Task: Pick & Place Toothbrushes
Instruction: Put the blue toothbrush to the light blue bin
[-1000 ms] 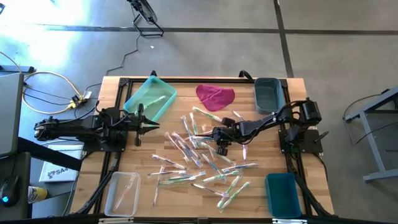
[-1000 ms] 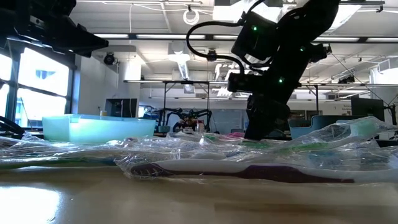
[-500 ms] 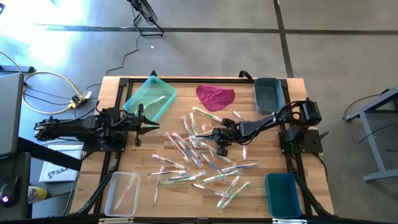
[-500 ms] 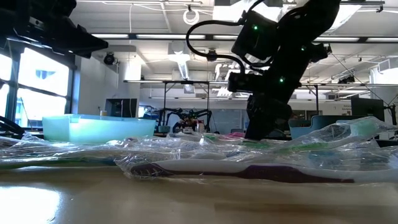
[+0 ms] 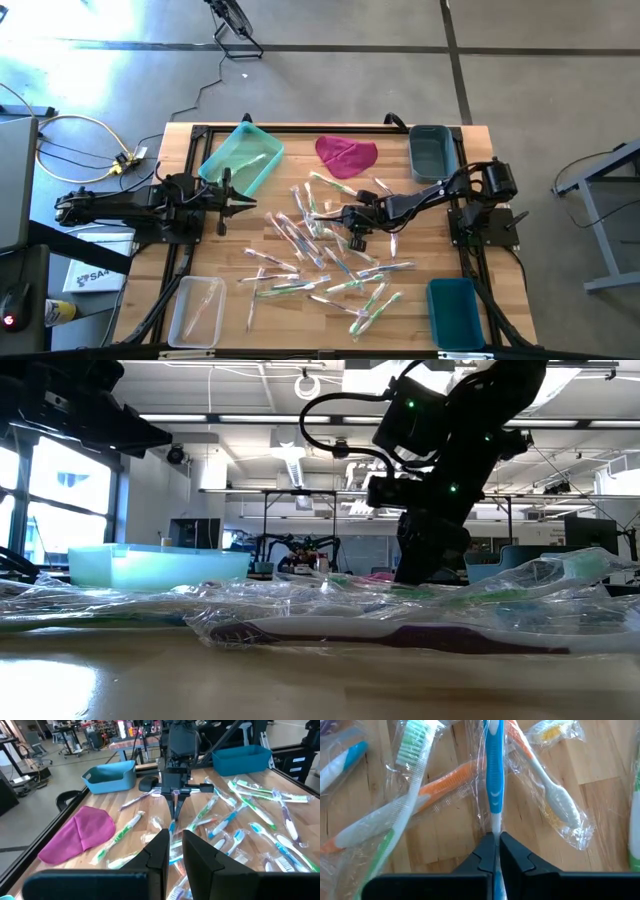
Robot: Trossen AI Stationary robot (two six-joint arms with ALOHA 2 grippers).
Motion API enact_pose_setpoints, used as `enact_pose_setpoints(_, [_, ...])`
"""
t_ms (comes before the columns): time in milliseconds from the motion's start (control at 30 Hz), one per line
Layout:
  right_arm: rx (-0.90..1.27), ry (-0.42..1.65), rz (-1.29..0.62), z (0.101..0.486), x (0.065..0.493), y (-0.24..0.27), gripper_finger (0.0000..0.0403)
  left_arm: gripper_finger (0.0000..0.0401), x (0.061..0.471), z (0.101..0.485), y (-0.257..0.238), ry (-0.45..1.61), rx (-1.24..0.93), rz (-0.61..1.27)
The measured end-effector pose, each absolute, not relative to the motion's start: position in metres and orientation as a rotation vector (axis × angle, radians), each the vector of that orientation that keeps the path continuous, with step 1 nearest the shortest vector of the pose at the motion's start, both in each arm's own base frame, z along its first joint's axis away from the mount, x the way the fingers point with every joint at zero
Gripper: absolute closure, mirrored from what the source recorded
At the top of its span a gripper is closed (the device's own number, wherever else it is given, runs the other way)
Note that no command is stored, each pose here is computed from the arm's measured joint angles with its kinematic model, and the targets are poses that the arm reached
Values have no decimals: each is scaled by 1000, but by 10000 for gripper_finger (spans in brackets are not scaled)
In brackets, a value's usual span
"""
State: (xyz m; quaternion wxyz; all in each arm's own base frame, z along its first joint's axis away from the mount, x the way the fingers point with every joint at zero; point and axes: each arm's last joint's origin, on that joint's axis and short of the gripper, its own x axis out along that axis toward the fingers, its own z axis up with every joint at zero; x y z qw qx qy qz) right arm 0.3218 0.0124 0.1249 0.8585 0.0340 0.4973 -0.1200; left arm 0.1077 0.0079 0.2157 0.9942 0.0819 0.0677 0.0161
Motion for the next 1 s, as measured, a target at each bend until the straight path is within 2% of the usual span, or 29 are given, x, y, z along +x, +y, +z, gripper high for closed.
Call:
enact_pose_setpoints(500, [95,870,-248,186,307,11,399,351,108,216,8,135,165,32])
enact_pose_setpoints(1000, [90,640,-358,245,283,7,399,351,108,216,8,136,166,32])
